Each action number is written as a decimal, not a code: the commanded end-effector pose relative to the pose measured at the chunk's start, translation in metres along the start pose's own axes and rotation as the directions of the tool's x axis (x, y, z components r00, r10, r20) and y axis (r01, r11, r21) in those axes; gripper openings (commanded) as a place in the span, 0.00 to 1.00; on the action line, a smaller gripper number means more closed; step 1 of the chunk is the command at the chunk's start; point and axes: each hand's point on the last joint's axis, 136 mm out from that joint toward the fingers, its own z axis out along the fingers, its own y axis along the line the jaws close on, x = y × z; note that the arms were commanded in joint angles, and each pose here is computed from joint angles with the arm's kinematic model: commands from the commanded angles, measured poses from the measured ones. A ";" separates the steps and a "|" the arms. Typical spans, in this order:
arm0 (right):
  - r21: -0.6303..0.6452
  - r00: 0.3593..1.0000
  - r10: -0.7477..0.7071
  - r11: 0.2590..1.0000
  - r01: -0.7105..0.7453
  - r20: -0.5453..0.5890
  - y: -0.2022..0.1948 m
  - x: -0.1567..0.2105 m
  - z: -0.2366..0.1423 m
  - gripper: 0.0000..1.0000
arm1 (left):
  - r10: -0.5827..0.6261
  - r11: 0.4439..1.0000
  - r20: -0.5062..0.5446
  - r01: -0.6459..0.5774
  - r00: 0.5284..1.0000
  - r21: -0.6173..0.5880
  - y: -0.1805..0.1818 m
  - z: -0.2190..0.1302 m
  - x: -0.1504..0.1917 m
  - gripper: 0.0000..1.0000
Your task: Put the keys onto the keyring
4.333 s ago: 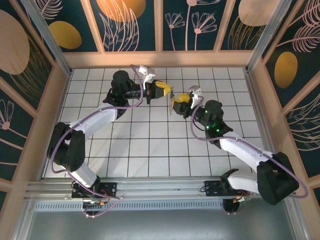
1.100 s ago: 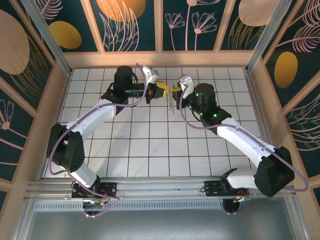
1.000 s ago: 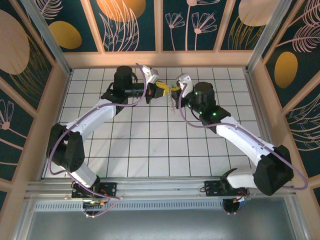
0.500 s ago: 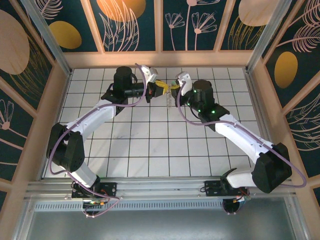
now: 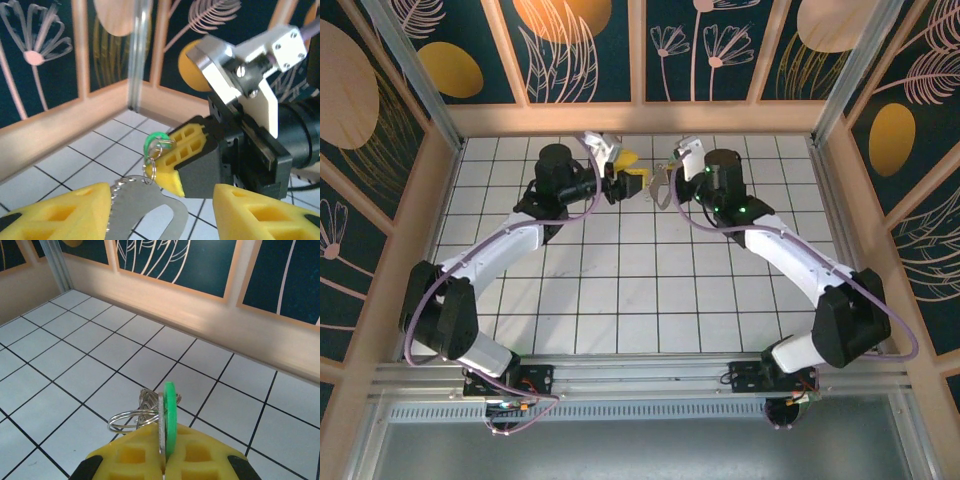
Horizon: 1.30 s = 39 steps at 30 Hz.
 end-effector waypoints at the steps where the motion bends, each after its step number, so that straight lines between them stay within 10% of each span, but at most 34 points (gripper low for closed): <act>1: -0.009 0.999 0.020 1.000 -0.020 0.033 -0.002 -0.017 0.011 0.00 | -0.012 0.993 0.100 0.023 0.995 -0.119 0.021 -0.014 -0.023 0.58; 17: -0.127 0.983 0.129 0.981 -0.146 -0.132 0.011 0.047 0.100 0.00 | -0.040 0.971 0.117 0.067 0.992 -0.228 0.046 -0.026 -0.028 0.62; 26: -0.008 0.908 0.235 0.967 -0.254 -0.348 -0.003 0.172 0.085 0.00 | -0.066 0.974 0.110 0.088 0.992 -0.208 0.045 -0.024 -0.025 0.63; 39: 0.050 0.823 0.308 0.944 -0.325 -0.478 0.006 0.228 0.050 0.00 | -0.091 0.974 0.099 0.109 0.991 -0.197 0.044 -0.022 -0.020 0.64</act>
